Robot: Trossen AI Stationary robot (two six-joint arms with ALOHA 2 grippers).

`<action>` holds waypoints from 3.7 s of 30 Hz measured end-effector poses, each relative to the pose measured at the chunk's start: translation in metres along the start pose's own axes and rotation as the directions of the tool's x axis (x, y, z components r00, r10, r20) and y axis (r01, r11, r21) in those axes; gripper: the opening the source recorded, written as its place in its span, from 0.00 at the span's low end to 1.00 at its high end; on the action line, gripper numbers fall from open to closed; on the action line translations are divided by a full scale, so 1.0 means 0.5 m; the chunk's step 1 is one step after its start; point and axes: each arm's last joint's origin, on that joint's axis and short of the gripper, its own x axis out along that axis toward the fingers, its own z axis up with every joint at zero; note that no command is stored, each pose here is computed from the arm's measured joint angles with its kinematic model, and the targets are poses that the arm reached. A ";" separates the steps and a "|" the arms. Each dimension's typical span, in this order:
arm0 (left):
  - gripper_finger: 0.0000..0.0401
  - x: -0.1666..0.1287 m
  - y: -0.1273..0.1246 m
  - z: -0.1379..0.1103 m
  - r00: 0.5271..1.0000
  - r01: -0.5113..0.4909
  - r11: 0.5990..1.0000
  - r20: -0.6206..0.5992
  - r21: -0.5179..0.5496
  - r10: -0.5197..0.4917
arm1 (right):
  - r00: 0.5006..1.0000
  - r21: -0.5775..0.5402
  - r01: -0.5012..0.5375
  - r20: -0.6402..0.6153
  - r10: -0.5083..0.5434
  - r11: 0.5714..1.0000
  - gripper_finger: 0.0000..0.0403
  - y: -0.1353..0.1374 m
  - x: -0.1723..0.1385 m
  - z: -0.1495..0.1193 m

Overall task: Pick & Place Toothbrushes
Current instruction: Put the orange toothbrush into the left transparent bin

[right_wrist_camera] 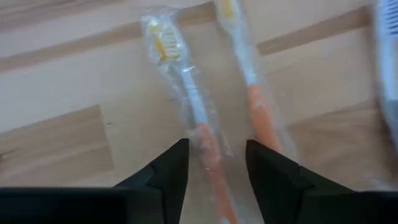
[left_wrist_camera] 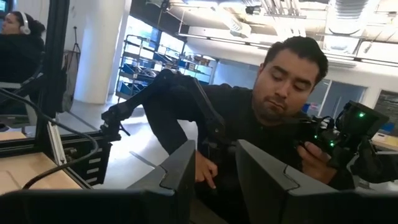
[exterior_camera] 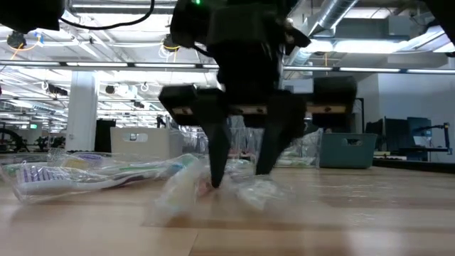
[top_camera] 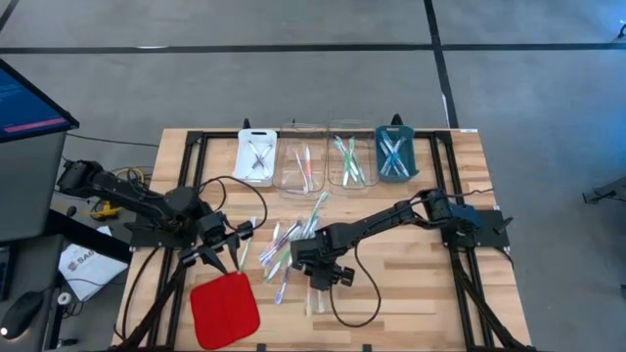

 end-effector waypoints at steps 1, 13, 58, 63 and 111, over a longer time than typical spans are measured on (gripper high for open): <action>0.27 0.000 0.000 0.000 1.000 -0.001 1.000 0.000 0.000 0.001 | 1.000 0.003 0.002 0.001 -0.002 1.000 0.37 0.001 0.001 -0.001; 0.27 0.000 0.001 0.001 1.000 -0.016 1.000 0.007 0.000 0.016 | 1.000 0.112 0.015 -0.001 -0.015 0.994 0.27 -0.002 0.003 -0.018; 0.27 0.020 -0.031 -0.005 0.996 0.091 0.996 0.009 -0.011 -0.090 | 0.914 0.716 0.357 -0.135 -0.383 0.600 0.00 -0.116 -0.344 -0.020; 0.27 0.028 -0.043 -0.009 0.996 0.089 0.996 0.019 -0.013 -0.089 | 0.868 0.450 0.497 -0.259 -0.424 0.742 0.00 -0.119 -0.352 -0.033; 0.27 0.019 -0.028 -0.013 0.998 -0.035 0.999 0.053 0.033 0.033 | 0.760 0.080 0.649 -0.061 -0.646 0.756 0.01 -0.187 -0.521 -0.370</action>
